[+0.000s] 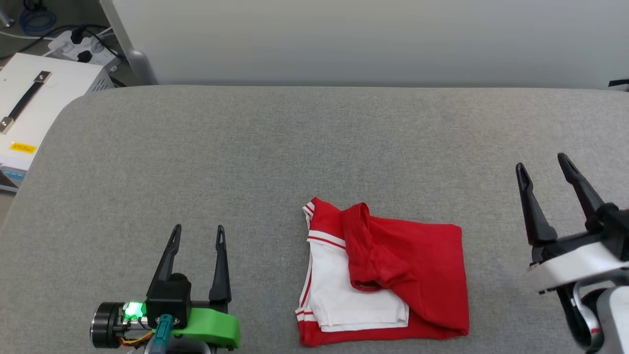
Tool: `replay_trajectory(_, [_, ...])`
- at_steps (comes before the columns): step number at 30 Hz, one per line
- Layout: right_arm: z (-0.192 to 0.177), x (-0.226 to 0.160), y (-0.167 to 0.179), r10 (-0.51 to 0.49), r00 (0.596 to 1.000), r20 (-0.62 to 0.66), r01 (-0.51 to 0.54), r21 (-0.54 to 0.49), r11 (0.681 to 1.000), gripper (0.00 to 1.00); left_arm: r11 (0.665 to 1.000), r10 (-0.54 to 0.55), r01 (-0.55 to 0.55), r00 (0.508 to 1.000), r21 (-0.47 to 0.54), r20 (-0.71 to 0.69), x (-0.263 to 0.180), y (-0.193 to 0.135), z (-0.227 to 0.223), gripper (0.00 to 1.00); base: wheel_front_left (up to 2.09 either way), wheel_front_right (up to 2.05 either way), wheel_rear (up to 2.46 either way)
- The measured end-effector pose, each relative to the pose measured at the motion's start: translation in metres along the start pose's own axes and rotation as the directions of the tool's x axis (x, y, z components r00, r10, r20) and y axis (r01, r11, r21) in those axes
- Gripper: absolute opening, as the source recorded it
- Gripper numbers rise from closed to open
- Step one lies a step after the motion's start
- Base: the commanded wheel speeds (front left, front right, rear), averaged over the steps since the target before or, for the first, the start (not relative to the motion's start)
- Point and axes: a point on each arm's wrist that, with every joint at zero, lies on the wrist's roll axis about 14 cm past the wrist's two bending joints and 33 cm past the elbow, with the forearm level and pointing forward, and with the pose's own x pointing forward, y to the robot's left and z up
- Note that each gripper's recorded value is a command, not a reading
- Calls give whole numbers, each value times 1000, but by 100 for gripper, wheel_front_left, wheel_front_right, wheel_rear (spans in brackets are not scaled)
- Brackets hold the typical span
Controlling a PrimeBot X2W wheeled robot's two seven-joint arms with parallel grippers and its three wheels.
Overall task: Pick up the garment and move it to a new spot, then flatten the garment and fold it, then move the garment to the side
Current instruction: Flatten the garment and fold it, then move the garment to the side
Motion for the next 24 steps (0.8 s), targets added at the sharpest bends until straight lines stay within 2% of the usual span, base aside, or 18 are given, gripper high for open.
replay_trajectory(11, [4,-48,18,-101,994,29,101,9,995,100,1000,-8,8,1000,1,16,-15,-2,7,100,0,0,0])
replay_trajectory(16, [-7,-66,23,-126,992,-12,127,43,991,100,1000,-4,4,1000,2,20,-21,0,9,100,0,0,0])
replay_trajectory(24, [-13,-74,25,-138,990,-37,140,59,988,100,1000,-8,7,1000,2,11,-27,-1,6,100,0,0,0])
